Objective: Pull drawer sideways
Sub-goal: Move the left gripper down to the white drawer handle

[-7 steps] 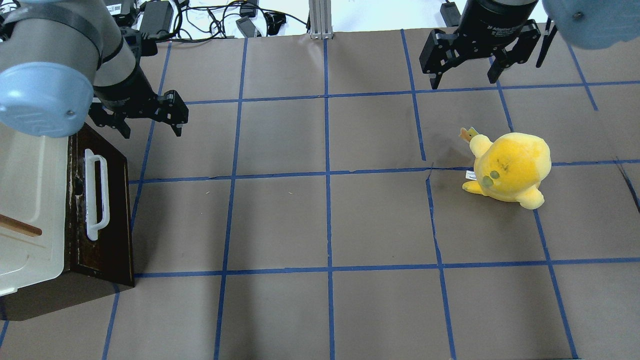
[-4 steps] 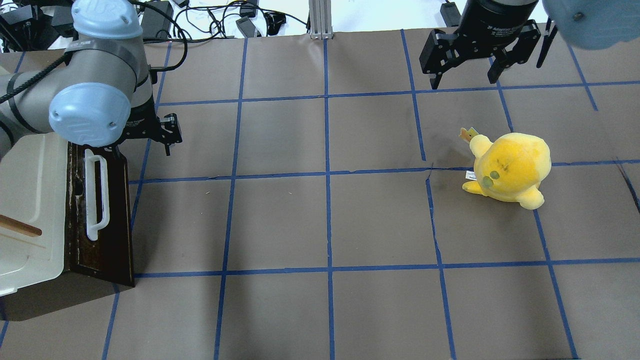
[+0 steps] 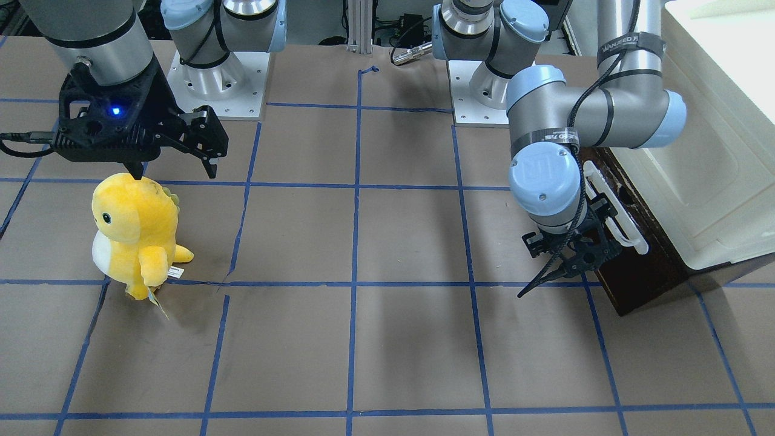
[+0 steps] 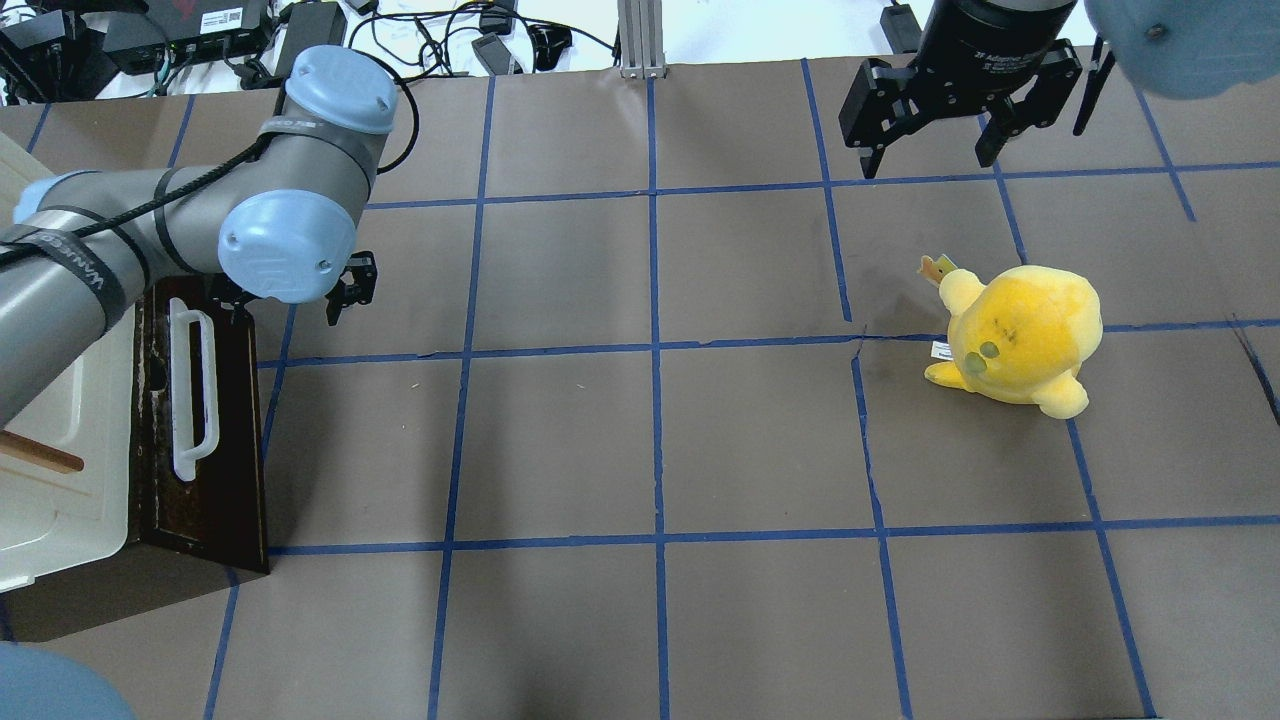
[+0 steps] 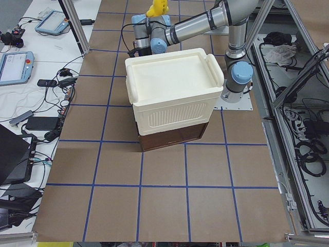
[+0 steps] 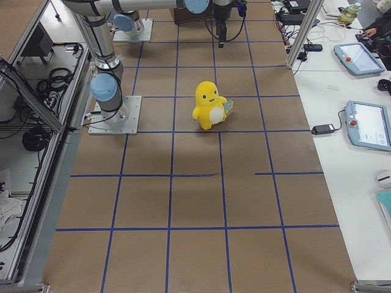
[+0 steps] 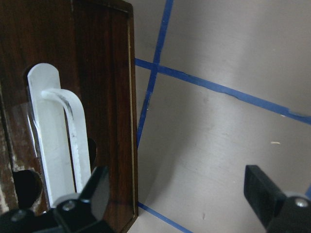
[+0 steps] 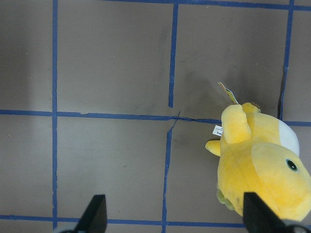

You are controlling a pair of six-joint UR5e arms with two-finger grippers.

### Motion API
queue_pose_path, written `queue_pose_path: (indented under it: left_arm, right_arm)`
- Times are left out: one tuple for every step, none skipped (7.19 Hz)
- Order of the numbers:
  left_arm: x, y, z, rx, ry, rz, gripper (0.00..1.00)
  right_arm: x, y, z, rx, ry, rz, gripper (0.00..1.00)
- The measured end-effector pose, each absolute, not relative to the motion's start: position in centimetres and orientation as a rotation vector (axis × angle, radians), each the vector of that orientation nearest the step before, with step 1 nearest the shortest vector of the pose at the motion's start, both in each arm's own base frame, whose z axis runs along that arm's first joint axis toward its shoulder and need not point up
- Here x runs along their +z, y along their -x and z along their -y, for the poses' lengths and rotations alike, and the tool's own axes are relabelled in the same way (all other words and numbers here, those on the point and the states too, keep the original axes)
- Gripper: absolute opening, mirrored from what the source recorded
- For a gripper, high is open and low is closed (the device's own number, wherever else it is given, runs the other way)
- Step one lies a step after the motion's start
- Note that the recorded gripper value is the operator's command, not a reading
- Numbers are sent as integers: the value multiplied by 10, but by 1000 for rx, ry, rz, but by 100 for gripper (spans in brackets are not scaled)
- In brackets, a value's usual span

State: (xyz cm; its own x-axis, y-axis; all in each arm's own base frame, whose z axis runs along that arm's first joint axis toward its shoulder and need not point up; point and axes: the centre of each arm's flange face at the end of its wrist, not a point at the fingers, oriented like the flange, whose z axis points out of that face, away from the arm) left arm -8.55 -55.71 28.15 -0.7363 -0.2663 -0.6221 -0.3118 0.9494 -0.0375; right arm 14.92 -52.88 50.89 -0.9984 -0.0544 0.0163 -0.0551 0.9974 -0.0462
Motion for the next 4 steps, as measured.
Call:
queue_pose_path:
  left_arm:
    - [275, 87, 557, 88, 404, -2392, 100]
    - [273, 86, 555, 94, 407, -2339, 100]
    - [273, 84, 552, 102, 412, -2284, 100]
    - [269, 82, 549, 105, 436, -2248, 100]
  right_arm:
    - [509, -149, 529, 73, -86, 3125, 100]
    - [509, -149, 529, 73, -86, 3125, 100]
    - [509, -149, 529, 73, -86, 3125, 100]
    - [509, -149, 529, 73, -86, 3125, 100]
